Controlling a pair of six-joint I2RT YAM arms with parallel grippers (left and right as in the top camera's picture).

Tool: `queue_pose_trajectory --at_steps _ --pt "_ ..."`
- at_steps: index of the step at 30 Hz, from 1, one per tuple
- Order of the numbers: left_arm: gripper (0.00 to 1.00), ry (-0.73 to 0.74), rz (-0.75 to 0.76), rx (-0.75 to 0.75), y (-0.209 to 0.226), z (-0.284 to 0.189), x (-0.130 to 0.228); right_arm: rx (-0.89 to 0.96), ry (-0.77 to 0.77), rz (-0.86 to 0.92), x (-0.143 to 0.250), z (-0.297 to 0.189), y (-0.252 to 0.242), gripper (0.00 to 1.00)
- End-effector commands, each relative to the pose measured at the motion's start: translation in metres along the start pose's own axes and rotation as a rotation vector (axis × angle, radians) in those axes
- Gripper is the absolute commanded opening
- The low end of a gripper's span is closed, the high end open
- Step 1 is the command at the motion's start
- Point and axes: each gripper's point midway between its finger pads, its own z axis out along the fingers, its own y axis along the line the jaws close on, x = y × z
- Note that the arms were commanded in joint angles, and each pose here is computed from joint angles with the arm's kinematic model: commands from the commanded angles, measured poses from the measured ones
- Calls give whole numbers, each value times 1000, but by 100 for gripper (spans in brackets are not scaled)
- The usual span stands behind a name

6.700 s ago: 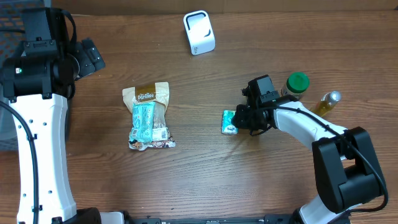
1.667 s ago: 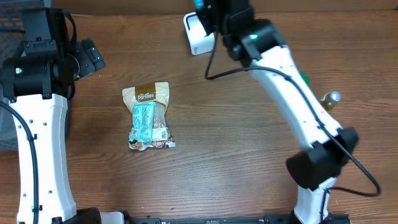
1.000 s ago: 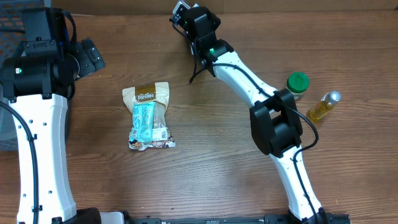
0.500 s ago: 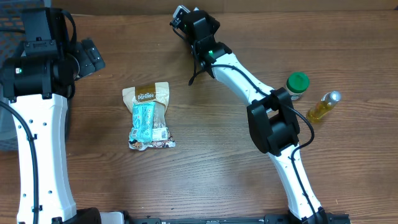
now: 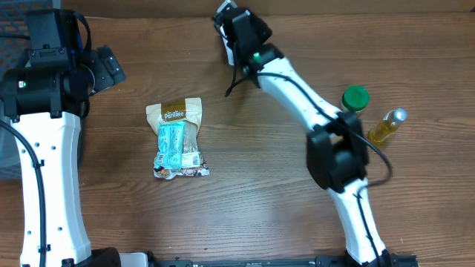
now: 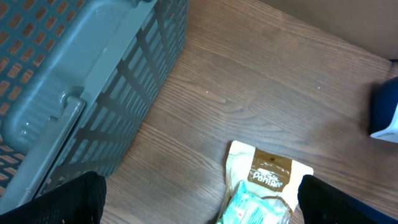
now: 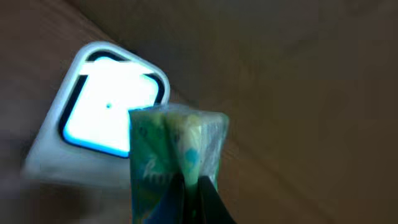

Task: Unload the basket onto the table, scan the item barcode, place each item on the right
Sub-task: 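Carry the tissue pack up to the white scanner and present it, then move the tissue pack right and set it down, releasing it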

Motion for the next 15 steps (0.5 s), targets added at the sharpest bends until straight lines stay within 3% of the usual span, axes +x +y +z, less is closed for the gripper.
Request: queue_pose_trajectory --at_steps 1,3,6,9,15 --pt "100 -7 -4 -12 2 0 -2 -80 -19 295 -14 -88 -55 4" --pt "100 -7 -4 -12 2 0 -2 -170 113 325 19 -103 -46 4" --pt "99 -7 -4 -12 2 0 -2 -343 437 391 92 -125 -15 4" --pt "99 -7 -4 -12 2 0 -2 -399 767 429 164 -147 4 4" --pt "100 -7 -4 -12 2 0 -2 -370 1064 348 253 -151 29 4"
